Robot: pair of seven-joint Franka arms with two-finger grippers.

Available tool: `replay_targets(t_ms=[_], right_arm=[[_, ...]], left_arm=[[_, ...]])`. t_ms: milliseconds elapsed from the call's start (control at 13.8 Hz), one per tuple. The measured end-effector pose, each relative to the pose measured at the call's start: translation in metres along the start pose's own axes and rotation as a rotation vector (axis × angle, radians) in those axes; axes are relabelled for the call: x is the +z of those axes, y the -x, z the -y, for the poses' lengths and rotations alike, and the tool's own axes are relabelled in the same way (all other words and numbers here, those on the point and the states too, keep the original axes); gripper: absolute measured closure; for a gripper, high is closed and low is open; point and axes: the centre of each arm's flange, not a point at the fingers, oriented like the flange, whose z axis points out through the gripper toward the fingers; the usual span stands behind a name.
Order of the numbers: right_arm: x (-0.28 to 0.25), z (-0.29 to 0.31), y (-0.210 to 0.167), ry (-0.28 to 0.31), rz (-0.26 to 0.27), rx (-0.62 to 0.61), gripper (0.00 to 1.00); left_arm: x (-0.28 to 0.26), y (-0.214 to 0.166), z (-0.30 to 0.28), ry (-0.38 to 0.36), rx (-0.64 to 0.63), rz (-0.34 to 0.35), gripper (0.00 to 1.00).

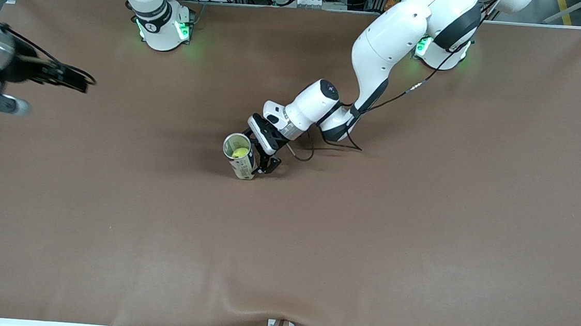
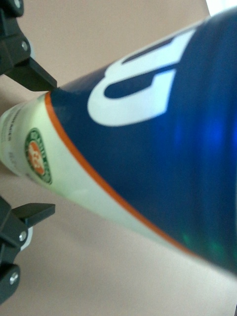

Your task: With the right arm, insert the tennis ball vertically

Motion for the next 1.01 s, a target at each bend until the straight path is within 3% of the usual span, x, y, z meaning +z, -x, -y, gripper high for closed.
replay_targets(t_ms=[289, 506, 1013], right_arm=[[-0.011, -0.01, 0.007, -0.005, -0.034, 0.0, 0.0], [-0.015, -0.006, -0.004, -0.019, -0.118, -0.005, 0.0], [-0.037, 0.003, -0.023, -0.051, -0.334, -0.015, 0.0]], left_arm=[[-0.017, -0.001, 0.003, -0.001, 0.005, 0.045, 0.0], [-0.037, -0.002, 0.016, -0.012, 0.008, 0.103, 0.0], [-0.115, -0.027, 0.121, -0.077, -0.078, 0.419, 0.0]])
